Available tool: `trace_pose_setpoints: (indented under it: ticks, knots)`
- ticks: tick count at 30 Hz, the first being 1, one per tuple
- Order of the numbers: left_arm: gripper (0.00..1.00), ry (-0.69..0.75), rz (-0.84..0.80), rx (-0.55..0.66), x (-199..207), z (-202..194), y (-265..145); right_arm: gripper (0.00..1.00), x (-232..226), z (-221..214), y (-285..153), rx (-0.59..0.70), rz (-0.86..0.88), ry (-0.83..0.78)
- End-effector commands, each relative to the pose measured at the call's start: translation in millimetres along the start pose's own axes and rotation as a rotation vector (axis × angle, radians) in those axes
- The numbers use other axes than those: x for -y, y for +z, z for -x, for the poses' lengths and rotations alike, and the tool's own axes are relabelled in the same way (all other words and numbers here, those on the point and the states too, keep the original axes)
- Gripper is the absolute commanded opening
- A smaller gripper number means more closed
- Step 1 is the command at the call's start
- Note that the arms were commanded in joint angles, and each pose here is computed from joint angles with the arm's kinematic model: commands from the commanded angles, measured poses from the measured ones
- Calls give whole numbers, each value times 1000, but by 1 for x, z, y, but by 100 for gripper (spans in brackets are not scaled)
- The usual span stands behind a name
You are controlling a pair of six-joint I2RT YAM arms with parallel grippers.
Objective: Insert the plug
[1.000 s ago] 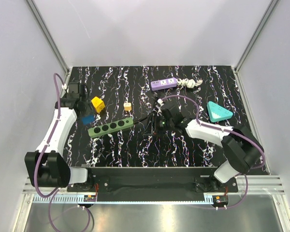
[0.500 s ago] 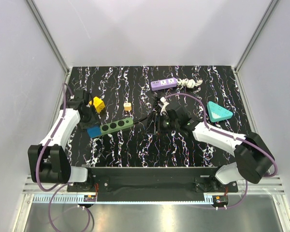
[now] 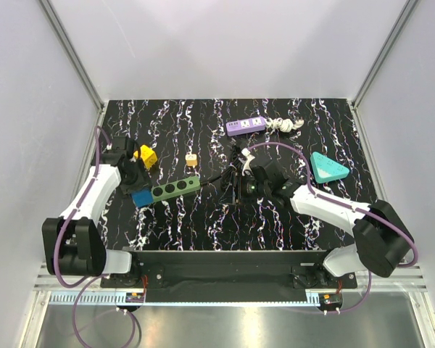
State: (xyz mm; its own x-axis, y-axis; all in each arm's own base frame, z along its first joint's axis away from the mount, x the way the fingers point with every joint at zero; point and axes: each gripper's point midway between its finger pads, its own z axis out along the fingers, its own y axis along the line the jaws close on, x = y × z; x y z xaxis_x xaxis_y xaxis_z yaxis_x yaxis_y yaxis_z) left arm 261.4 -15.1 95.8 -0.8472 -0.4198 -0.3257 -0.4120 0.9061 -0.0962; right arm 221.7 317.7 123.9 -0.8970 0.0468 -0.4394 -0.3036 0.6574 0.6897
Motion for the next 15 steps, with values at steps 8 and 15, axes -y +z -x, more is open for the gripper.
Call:
trace_pose_setpoints:
  ticks: [8, 15]
  knots:
    - [0, 12, -103, 171, 22, 38, -26, 48, -1, 9, 0, 31, -2, -29]
    - [0, 33, -101, 193, 26, 47, -11, 57, -2, 10, -1, 39, -2, -30]
